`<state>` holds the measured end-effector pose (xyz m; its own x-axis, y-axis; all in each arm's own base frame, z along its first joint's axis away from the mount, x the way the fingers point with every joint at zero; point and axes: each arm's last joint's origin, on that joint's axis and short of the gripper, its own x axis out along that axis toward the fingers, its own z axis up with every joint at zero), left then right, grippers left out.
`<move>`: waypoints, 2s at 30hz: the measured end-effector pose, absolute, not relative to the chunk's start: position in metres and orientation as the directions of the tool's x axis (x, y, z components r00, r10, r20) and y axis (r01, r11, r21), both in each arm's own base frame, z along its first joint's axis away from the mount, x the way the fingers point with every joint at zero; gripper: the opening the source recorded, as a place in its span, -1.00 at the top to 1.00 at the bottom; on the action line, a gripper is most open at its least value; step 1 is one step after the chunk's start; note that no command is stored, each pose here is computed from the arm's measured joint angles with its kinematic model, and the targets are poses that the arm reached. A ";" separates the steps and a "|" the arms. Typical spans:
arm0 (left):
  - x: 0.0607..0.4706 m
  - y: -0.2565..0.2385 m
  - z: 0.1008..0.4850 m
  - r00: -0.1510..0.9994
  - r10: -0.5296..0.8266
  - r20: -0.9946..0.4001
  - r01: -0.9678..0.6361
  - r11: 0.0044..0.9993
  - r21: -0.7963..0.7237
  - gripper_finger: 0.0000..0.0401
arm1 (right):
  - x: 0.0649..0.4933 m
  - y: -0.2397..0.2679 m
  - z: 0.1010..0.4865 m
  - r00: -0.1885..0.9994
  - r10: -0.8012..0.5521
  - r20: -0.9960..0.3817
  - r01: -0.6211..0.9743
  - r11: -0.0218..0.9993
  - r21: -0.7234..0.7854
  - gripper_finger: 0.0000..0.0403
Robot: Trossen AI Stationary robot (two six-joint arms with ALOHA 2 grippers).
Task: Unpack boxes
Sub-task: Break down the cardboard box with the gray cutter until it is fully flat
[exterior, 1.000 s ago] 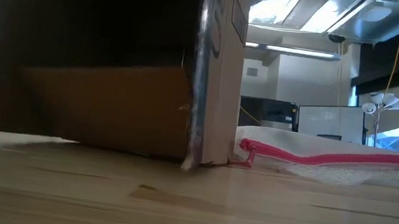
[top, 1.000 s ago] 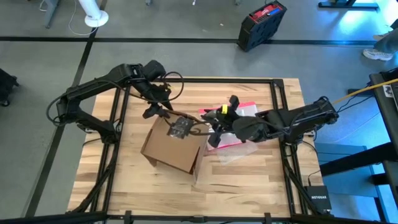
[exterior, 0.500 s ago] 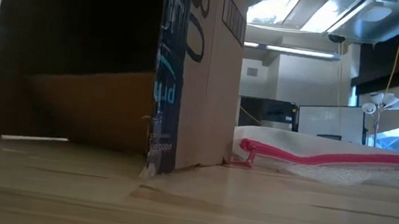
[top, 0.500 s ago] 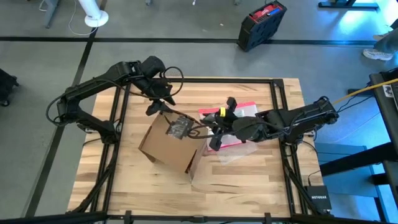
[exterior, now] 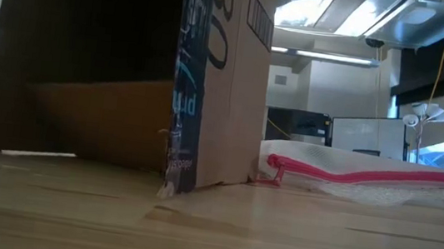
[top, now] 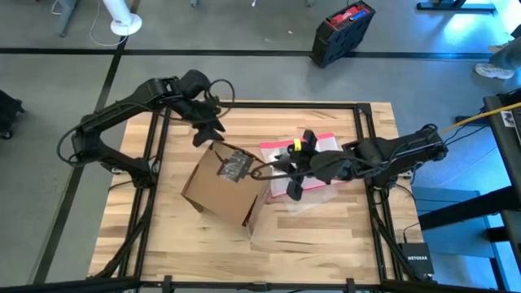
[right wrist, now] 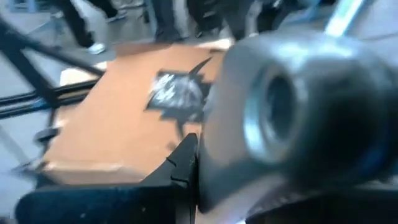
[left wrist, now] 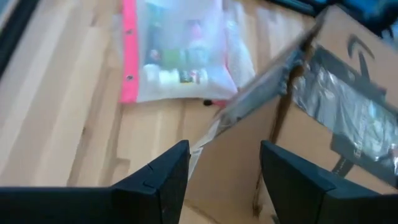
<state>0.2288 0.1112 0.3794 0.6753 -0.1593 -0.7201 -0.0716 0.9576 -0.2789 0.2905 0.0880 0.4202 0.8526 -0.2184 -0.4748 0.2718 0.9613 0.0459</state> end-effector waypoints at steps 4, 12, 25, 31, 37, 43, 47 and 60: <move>0.212 0.119 0.389 0.715 -0.102 -0.692 -0.177 0.931 -0.320 0.07 | 0.286 0.092 0.417 0.837 -0.140 -0.529 0.229 0.968 0.106 0.65; 0.187 0.138 0.389 0.772 -0.152 -0.618 -0.255 0.816 -0.519 0.07 | 0.276 0.109 0.392 0.751 -0.097 -0.653 0.230 0.965 0.122 0.65; 0.175 0.167 0.303 0.807 -0.279 -0.521 -0.316 0.542 -0.779 0.07 | 0.299 0.105 0.299 0.771 -0.093 -0.630 0.319 0.913 0.256 0.65; 0.172 0.170 0.264 0.836 -0.328 -0.440 -0.310 0.379 -0.872 0.07 | 0.309 0.086 0.276 0.814 -0.102 -0.571 0.343 0.879 0.331 0.65; 0.186 0.162 0.250 0.851 -0.430 -0.302 -0.186 0.291 -0.938 0.07 | 0.318 0.072 0.279 0.867 -0.147 -0.476 0.321 0.896 0.308 0.65; 0.216 0.153 0.277 0.862 -0.482 -0.157 0.036 0.367 -0.930 0.07 | 0.325 0.063 0.294 0.899 -0.190 -0.395 0.305 0.918 0.254 0.65; 0.227 0.149 0.298 0.864 -0.496 -0.088 0.135 0.396 -0.908 0.07 | 0.327 0.061 0.308 0.906 -0.212 -0.365 0.300 0.932 0.204 0.65; 0.205 0.155 0.317 0.924 -0.354 -0.146 0.048 0.484 -0.874 0.14 | 0.322 0.060 0.326 0.845 -0.193 -0.499 0.307 0.939 0.156 0.65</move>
<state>0.2046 0.1546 0.3172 0.9237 -0.3543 -0.1459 0.0476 0.4841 -0.8737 0.3218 0.0596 0.3259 0.8450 -0.1930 -0.4987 0.3068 0.9388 0.1565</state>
